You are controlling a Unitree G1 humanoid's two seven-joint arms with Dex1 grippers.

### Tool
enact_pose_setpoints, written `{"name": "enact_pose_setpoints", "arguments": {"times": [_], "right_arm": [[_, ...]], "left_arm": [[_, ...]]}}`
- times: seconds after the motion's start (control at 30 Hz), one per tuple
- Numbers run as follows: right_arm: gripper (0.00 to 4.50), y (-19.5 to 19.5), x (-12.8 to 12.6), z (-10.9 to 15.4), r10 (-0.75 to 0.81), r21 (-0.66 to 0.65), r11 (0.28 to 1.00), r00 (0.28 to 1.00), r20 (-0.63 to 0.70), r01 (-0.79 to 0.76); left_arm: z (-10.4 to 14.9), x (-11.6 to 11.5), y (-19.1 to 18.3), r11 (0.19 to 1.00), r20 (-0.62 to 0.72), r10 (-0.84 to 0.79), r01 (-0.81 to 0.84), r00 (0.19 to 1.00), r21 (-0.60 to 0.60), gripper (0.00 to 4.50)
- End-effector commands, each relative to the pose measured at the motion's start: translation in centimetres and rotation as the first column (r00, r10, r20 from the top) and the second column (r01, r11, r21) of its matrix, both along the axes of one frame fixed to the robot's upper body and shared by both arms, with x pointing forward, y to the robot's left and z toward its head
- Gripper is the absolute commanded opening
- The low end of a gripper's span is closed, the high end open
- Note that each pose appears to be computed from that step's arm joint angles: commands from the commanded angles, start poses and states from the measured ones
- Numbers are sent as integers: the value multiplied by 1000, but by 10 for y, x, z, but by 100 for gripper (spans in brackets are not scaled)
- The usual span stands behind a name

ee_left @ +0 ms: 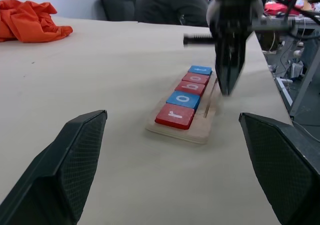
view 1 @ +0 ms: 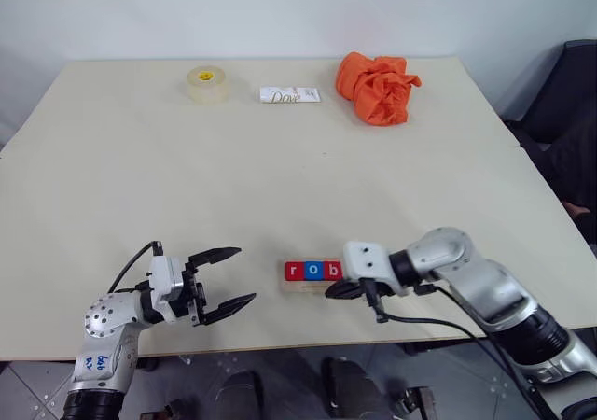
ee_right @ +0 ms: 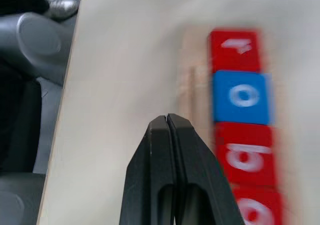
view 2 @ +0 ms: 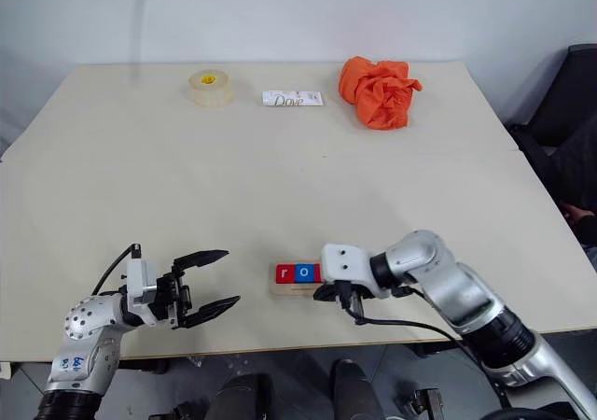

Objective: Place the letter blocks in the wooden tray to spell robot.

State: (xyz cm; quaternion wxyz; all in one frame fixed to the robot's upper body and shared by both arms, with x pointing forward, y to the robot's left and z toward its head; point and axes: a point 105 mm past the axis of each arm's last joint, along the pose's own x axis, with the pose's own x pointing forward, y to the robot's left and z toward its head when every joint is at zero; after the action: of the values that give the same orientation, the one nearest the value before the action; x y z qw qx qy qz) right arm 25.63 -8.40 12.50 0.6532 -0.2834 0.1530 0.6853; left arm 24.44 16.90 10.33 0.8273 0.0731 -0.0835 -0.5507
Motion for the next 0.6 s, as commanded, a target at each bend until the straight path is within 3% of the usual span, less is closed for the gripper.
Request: {"name": "enact_pose_setpoints", "arguments": {"times": [0.03,0.27,0.4,0.6], "right_arm": [[67,-11,-6,28,47,67,997,999,5,-47],[304,-75,22,36,-127,155,981,990,54,118],[444,-111,26,26,-185,160,972,980,75,171],[448,-138,29,21,-210,234,953,976,62,191]], "left_arm": [[8,1,6,1000,17,-9,9,1000,-2,450],[14,19,28,989,17,143,-143,990,26,450],[16,21,37,981,13,189,-189,982,33,450],[19,16,48,981,4,188,-188,982,38,450]]}}
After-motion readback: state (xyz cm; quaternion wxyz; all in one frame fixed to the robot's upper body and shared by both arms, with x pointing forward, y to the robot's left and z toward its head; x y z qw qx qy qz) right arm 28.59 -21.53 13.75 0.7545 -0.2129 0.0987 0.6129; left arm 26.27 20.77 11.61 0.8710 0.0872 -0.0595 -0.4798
